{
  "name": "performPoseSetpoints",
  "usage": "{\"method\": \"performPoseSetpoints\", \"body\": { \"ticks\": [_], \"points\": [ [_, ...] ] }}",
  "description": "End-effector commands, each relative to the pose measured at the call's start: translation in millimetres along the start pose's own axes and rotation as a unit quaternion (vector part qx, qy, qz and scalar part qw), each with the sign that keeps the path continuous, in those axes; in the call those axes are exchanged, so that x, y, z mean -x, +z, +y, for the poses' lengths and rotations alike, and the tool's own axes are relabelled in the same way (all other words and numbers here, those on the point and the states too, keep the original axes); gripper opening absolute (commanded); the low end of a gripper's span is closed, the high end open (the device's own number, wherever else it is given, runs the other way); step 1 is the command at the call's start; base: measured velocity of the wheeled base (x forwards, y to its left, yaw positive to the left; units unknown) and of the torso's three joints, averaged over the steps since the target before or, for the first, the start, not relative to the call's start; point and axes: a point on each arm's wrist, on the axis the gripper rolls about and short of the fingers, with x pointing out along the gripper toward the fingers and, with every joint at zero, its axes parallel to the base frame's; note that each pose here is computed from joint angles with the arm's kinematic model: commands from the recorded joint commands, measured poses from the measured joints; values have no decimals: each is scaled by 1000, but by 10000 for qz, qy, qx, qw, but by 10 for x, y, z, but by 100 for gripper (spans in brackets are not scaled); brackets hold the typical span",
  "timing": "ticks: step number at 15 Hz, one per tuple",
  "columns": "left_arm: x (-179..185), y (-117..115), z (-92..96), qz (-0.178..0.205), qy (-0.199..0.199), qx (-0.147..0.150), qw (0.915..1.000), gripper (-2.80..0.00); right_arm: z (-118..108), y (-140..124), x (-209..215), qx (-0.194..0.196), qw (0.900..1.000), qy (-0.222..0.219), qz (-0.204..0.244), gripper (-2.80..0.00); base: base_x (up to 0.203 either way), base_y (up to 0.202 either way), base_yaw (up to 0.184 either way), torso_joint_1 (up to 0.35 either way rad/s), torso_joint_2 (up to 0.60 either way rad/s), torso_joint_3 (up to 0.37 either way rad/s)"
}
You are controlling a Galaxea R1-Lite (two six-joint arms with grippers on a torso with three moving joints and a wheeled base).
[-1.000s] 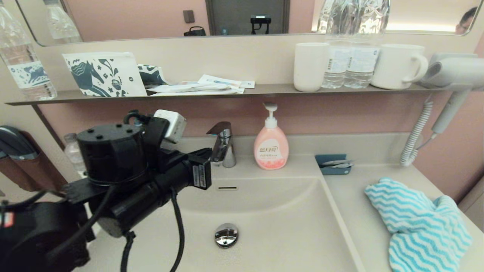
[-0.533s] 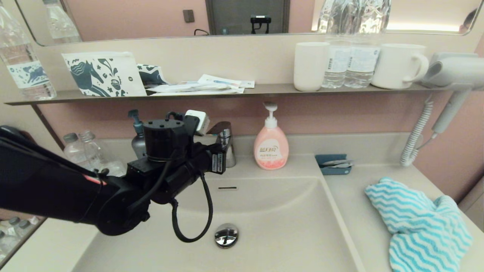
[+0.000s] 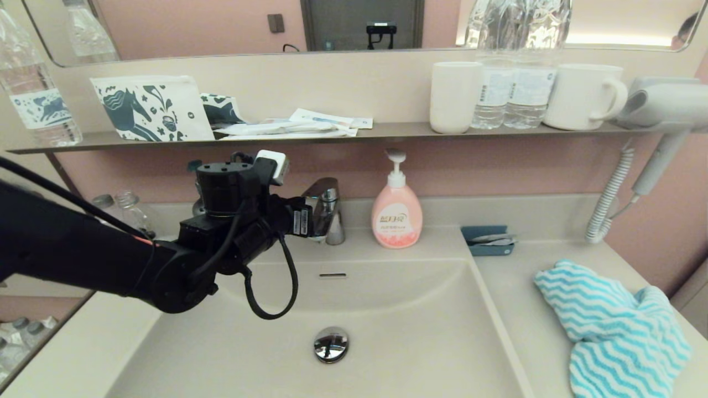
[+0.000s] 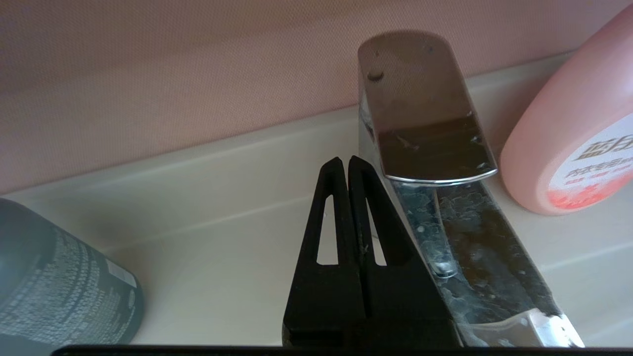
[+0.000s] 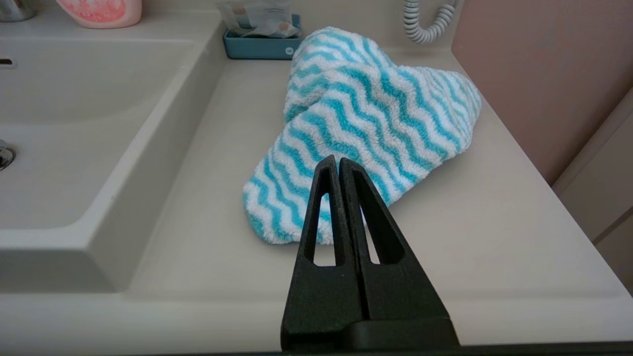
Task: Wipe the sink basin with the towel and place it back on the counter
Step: Turn on the faucet
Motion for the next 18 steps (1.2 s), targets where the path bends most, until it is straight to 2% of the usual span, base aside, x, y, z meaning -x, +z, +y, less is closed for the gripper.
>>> {"method": "performPoseSetpoints", "body": {
  "ticks": [1, 7, 12, 16, 18],
  "points": [
    [69, 89, 25, -153, 29, 31, 9999, -280, 0, -3, -2, 2, 10000, 4, 10, -280, 0, 0, 0, 0, 0, 0],
    [220, 268, 30, -421, 9, 257, 9988, -280, 0, -3, -1, 2, 10000, 5, 9, -280, 0, 0, 0, 0, 0, 0],
    [180, 126, 159, -137, 240, 225, 9994, -280, 0, -3, -1, 2, 10000, 4, 9, -280, 0, 0, 0, 0, 0, 0],
    [131, 64, 137, -42, 220, 196, 9996, -280, 0, 1, 0, 2, 10000, 4, 2, -280, 0, 0, 0, 0, 0, 0],
    [167, 75, 63, -58, 115, 177, 9998, -280, 0, 1, 0, 2, 10000, 4, 2, -280, 0, 0, 0, 0, 0, 0]
  ]
}}
